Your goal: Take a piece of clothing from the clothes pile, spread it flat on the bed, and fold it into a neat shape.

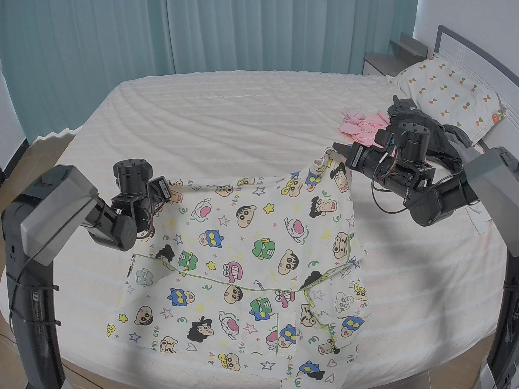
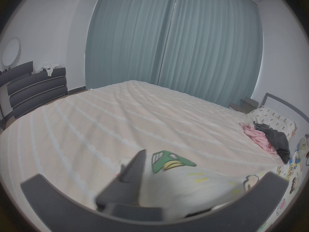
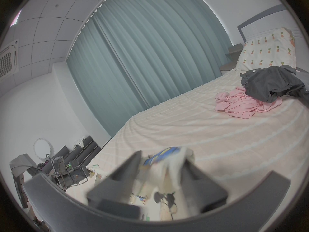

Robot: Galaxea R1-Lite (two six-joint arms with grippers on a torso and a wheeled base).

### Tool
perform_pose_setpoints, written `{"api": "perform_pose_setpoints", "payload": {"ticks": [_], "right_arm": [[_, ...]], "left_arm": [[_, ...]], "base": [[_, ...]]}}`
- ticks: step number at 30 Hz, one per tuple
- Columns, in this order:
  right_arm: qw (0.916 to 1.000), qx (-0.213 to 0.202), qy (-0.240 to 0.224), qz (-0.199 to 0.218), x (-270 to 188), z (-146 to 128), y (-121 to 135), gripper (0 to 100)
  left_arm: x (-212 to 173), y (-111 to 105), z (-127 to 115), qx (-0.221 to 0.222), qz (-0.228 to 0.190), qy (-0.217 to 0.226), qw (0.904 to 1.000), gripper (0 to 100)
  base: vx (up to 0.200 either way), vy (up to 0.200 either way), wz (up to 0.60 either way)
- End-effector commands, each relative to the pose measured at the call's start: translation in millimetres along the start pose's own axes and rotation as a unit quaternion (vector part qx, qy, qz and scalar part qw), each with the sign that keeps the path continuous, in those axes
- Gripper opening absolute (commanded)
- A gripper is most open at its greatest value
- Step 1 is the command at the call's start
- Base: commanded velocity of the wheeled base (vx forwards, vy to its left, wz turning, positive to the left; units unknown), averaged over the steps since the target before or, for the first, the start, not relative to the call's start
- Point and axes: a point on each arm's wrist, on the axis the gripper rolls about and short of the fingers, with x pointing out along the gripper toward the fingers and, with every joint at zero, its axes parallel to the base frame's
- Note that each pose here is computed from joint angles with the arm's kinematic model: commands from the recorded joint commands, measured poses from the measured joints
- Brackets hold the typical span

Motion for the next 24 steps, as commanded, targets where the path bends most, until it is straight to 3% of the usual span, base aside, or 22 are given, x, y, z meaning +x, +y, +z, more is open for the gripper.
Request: {"api": "perform_pose_setpoints", "payload": {"ticks": [1, 7, 10, 14, 17, 18, 21, 23, 24], "right_arm": [[0.9996, 0.013, 0.008, -0.024, 29.4, -30.1, -23.6, 100], [0.9925, 0.080, -0.053, -0.075, 48.3, -26.2, -47.0, 100], [0.9890, 0.103, -0.061, -0.087, 44.2, -20.1, -56.5, 100], [0.9826, 0.121, -0.055, -0.129, 21.6, -13.6, -83.0, 100], [0.9805, 0.131, -0.026, -0.145, -11.0, -10.6, -91.7, 100], [0.9804, 0.132, -0.022, -0.145, -12.5, -11.5, -92.2, 100], [0.9816, 0.152, 0.051, -0.104, -69.5, -16.3, -92.0, 100], [0.9815, 0.153, 0.054, -0.102, -71.9, -16.8, -91.6, 100], [0.9793, 0.162, 0.107, -0.056, -110.5, -30.2, -88.2, 100]], "left_arm": [[32.8, 5.2, -39.9, 0.007, 0.019, 0.016, 0.9997, 100], [63.5, 22.5, -42.1, -0.005, 0.085, -0.030, 0.9959, 100], [67.7, 29.1, -31.8, -0.013, 0.098, -0.047, 0.9940, 100], [68.5, 43.4, 3.3, -0.029, 0.111, -0.085, 0.9897, 100], [58.6, 54.0, 36.2, -0.038, 0.121, -0.108, 0.9860, 100], [58.0, 54.7, 36.9, -0.038, 0.122, -0.108, 0.9859, 100], [22.4, 78.0, 63.2, -0.038, 0.144, -0.077, 0.9858, 100], [20.6, 79.2, 64.6, -0.040, 0.145, -0.076, 0.9858, 100], [-13.4, 88.2, 65.2, -0.074, 0.117, -0.037, 0.9896, 100]], "base": [[0.000, 0.000, 0.00], [0.000, 0.000, 0.00], [0.000, 0.000, 0.00], [0.000, 0.000, 0.00], [0.000, 0.000, 0.00], [0.000, 0.000, 0.00], [0.000, 0.000, 0.00], [0.000, 0.000, 0.00], [0.000, 0.000, 0.00]]}}
